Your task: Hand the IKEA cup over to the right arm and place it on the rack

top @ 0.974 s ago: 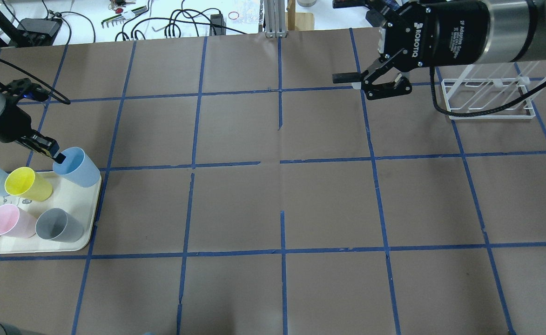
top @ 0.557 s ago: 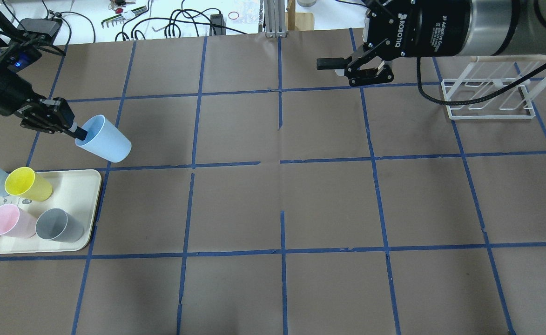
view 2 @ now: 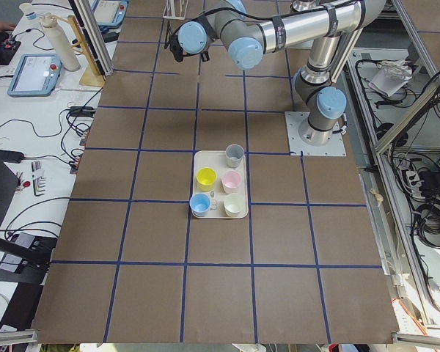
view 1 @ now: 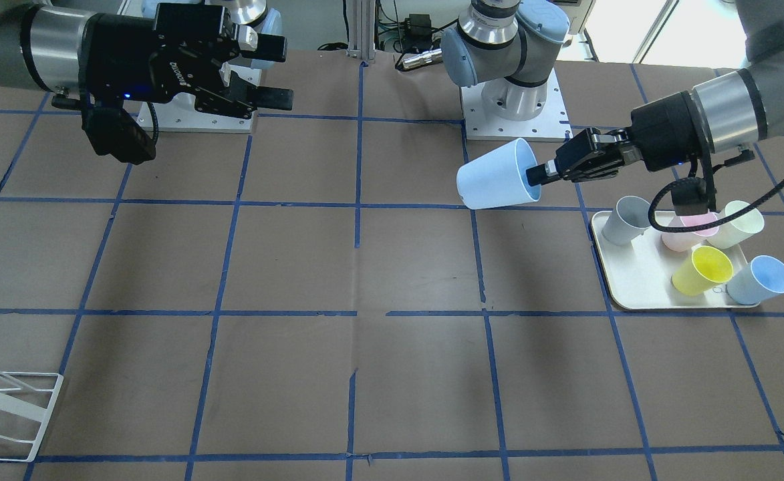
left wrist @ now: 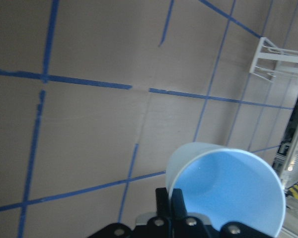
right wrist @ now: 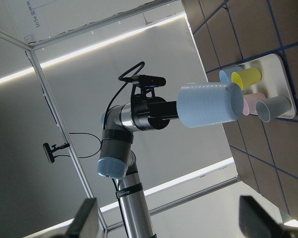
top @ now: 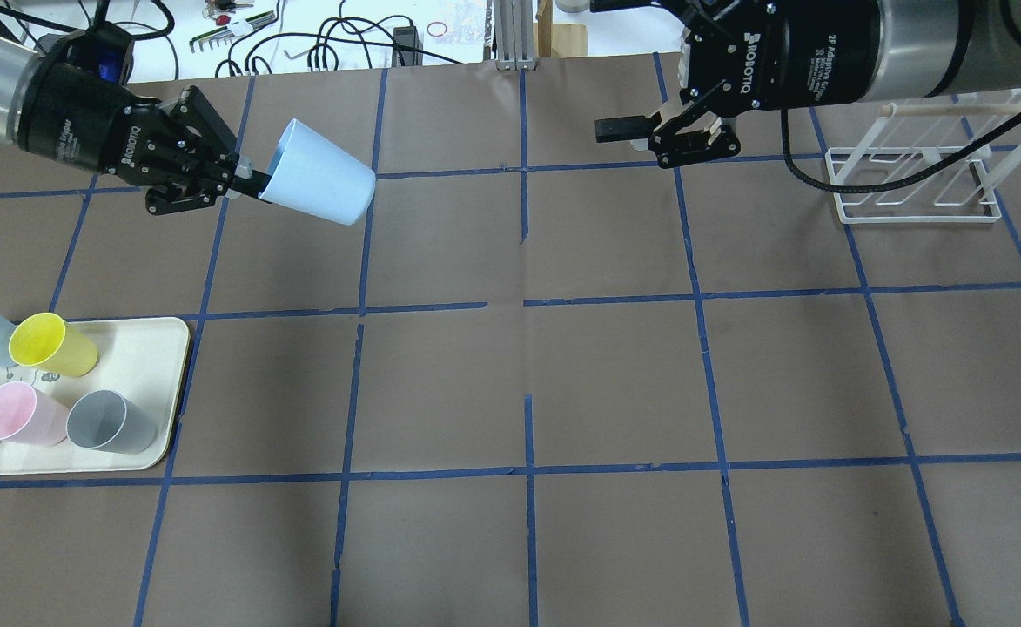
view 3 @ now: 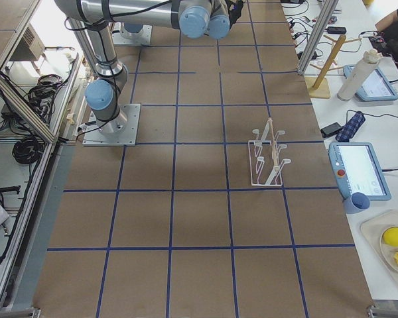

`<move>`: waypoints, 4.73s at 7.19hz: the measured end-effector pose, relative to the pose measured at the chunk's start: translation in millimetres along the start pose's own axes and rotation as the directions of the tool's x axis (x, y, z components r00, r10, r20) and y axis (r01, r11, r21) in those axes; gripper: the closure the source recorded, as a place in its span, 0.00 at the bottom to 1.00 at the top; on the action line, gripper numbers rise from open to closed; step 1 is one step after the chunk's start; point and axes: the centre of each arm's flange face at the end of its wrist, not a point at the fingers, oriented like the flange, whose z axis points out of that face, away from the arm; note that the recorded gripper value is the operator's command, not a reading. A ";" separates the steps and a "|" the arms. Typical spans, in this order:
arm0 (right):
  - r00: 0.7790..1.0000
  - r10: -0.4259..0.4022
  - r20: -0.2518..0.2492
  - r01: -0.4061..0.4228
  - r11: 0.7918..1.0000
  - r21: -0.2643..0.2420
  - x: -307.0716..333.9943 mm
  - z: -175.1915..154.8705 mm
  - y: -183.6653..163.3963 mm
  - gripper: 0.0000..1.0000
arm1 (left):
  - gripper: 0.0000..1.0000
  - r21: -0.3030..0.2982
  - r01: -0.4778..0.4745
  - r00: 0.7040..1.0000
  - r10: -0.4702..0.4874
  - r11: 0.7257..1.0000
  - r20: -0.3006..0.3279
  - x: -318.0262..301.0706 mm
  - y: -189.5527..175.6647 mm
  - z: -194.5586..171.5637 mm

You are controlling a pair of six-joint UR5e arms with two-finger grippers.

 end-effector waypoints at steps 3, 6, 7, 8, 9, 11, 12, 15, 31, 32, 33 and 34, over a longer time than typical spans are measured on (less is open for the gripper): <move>1.000 0.010 0.001 -0.010 0.999 -0.033 7.3 22.8 -1.8 0.00 | 1.00 -0.071 0.135 0.961 -0.148 0.988 -0.233 24.7 21.7 18.7; 0.999 0.037 0.040 -0.036 0.999 -0.036 14.2 50.2 -11.1 0.00 | 1.00 -0.154 0.182 0.892 -0.229 0.971 -0.389 53.4 45.8 66.5; 0.997 0.040 0.065 -0.039 0.999 -0.023 12.6 57.6 -12.2 0.00 | 1.00 -0.171 0.203 0.875 -0.257 0.964 -0.410 49.4 50.0 76.5; 0.996 0.041 0.076 -0.039 0.999 -0.017 11.7 61.4 -12.2 0.00 | 1.00 -0.181 0.221 0.859 -0.279 0.958 -0.430 44.9 53.0 83.3; 0.996 0.040 0.080 -0.039 0.999 -0.015 11.5 62.9 -12.6 0.00 | 1.00 -0.187 0.237 0.841 -0.297 0.953 -0.452 42.3 54.8 88.3; 0.996 0.047 0.082 -0.046 0.999 -0.015 14.0 63.7 -15.8 0.00 | 1.00 -0.199 0.252 0.819 -0.318 0.947 -0.477 43.7 59.0 96.7; 0.995 0.050 0.082 -0.048 0.999 -0.015 14.5 63.9 -16.6 0.05 | 1.00 -0.205 0.256 0.811 -0.325 0.945 -0.487 45.7 60.6 99.7; 0.995 0.050 0.088 -0.049 0.999 -0.009 13.0 63.8 -17.9 0.18 | 1.00 -0.208 0.258 0.806 -0.328 0.944 -0.493 48.0 63.8 101.4; 0.985 -0.049 -0.163 0.037 0.996 -0.077 4.1 -20.5 -25.0 0.67 | 0.03 0.016 0.160 0.987 -0.159 0.987 -0.026 31.4 52.4 19.9; 0.954 -0.098 -0.284 0.072 0.992 -0.101 6.4 -37.8 -31.2 0.67 | 0.02 0.083 0.077 0.980 -0.091 0.994 0.180 25.1 51.9 8.4; 0.903 -0.135 -0.407 0.104 0.990 -0.098 7.8 -55.4 -40.8 0.66 | 0.03 0.119 -0.010 0.929 -0.035 0.993 0.369 21.0 56.4 -0.8; 0.832 -0.161 -0.531 0.137 0.987 -0.085 9.9 -75.1 -51.0 0.66 | 0.03 0.119 -0.097 0.848 0.020 0.988 0.530 18.4 64.8 -7.4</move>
